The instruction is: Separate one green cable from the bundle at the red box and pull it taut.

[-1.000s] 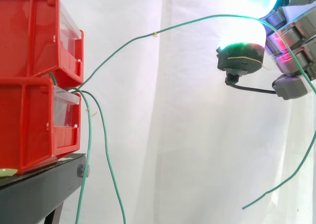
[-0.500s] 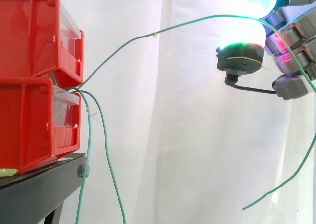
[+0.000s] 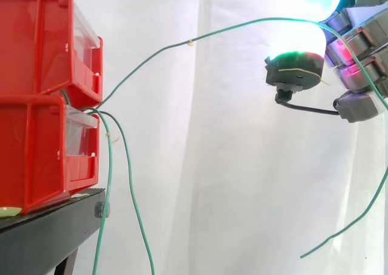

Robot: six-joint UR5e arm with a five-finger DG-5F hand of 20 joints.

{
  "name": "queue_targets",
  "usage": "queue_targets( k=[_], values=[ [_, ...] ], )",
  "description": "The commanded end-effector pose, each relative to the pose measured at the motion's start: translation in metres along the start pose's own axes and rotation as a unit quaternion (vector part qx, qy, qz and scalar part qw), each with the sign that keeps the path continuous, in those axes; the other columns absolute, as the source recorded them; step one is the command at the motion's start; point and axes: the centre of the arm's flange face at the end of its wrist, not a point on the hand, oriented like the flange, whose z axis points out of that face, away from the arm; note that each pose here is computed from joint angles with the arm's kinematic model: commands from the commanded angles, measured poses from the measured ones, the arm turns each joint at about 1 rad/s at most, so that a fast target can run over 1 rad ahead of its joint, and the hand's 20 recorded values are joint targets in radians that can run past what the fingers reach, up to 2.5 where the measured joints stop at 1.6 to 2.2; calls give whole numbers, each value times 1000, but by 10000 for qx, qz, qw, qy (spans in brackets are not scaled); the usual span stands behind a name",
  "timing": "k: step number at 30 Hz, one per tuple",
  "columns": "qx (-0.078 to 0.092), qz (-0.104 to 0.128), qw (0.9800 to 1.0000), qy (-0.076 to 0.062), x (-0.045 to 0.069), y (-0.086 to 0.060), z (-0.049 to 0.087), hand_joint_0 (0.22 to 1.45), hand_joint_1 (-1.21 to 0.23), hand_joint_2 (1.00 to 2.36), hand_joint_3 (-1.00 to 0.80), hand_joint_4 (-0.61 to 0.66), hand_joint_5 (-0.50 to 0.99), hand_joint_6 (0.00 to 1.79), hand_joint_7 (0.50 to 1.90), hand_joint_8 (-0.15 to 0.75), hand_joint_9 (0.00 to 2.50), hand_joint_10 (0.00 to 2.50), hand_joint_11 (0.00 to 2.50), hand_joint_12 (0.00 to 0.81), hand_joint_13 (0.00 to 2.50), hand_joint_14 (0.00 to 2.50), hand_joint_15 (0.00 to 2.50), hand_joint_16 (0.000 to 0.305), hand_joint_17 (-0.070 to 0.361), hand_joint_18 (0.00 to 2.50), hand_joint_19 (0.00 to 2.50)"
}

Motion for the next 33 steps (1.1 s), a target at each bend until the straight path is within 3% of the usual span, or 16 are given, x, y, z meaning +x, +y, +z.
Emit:
queue_targets(
  k=[1,33],
  values=[
    [1,-2,10000,6,1,0,0,709,-554,1000,-500,294,-31,769,1139,135,1460,9,1741,196,1233,328,1683,26,58,880,955],
    [1,-2,10000,6,1,0,0,711,-558,1000,-500,297,-30,769,1133,128,1498,8,1769,196,1273,351,1692,26,58,933,987]
  ],
)
